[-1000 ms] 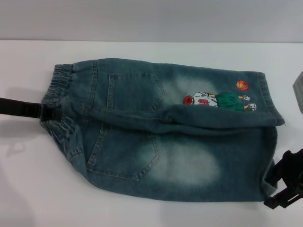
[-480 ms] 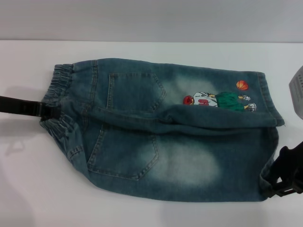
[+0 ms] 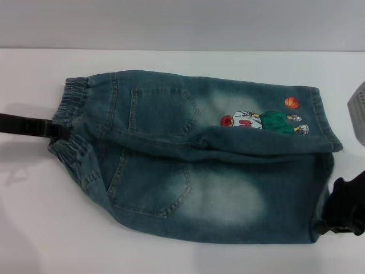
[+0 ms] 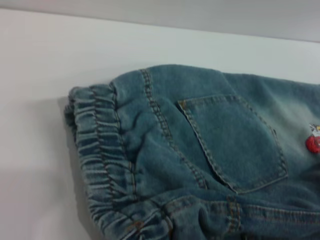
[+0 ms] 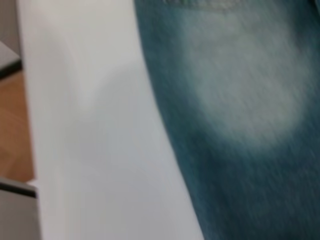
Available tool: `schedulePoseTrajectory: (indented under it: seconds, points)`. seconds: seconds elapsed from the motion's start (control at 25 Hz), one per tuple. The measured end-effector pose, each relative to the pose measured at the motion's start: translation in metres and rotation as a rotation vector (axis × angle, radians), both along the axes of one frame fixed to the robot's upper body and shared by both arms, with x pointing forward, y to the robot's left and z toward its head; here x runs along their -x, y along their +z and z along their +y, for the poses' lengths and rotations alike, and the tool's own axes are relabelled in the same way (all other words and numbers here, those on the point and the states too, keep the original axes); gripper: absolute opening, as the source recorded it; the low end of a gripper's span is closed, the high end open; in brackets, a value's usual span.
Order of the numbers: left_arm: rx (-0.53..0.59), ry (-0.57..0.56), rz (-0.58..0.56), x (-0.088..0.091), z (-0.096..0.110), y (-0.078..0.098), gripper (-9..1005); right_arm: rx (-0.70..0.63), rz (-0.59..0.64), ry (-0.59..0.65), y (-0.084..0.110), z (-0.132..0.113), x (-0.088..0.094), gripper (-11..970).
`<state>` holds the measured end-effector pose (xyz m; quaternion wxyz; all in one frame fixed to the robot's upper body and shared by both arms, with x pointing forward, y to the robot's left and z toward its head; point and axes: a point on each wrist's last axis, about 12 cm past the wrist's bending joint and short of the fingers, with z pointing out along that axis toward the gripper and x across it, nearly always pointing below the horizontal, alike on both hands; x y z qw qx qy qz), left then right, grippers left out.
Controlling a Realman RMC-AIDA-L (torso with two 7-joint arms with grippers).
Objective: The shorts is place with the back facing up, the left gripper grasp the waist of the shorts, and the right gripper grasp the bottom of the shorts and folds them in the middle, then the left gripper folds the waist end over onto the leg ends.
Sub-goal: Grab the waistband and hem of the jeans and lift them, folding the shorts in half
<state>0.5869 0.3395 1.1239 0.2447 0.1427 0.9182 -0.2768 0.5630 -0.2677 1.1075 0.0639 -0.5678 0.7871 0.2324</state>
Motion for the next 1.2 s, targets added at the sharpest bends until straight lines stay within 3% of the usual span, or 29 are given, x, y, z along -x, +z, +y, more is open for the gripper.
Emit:
schedulePoseTrajectory:
  seconds: [0.24, 0.4, 0.72, 1.2]
  points:
    - [0.009, 0.009, -0.029, -0.002, 0.002, 0.006, 46, -0.188, -0.021, 0.04, 0.016, -0.001, 0.012, 0]
    - [0.106, 0.031, -0.088, -0.002, 0.004, 0.017, 47, -0.303, -0.09, 0.009, 0.028, -0.013, 0.017, -1]
    - [0.192, 0.091, -0.192, 0.002, 0.015, 0.033, 47, -0.515, -0.289, -0.157, 0.042, -0.044, 0.015, -1]
    - [0.167, 0.215, -0.252, -0.001, 0.032, 0.033, 48, -0.62, -0.571, -0.426, 0.04, -0.077, 0.008, 0]
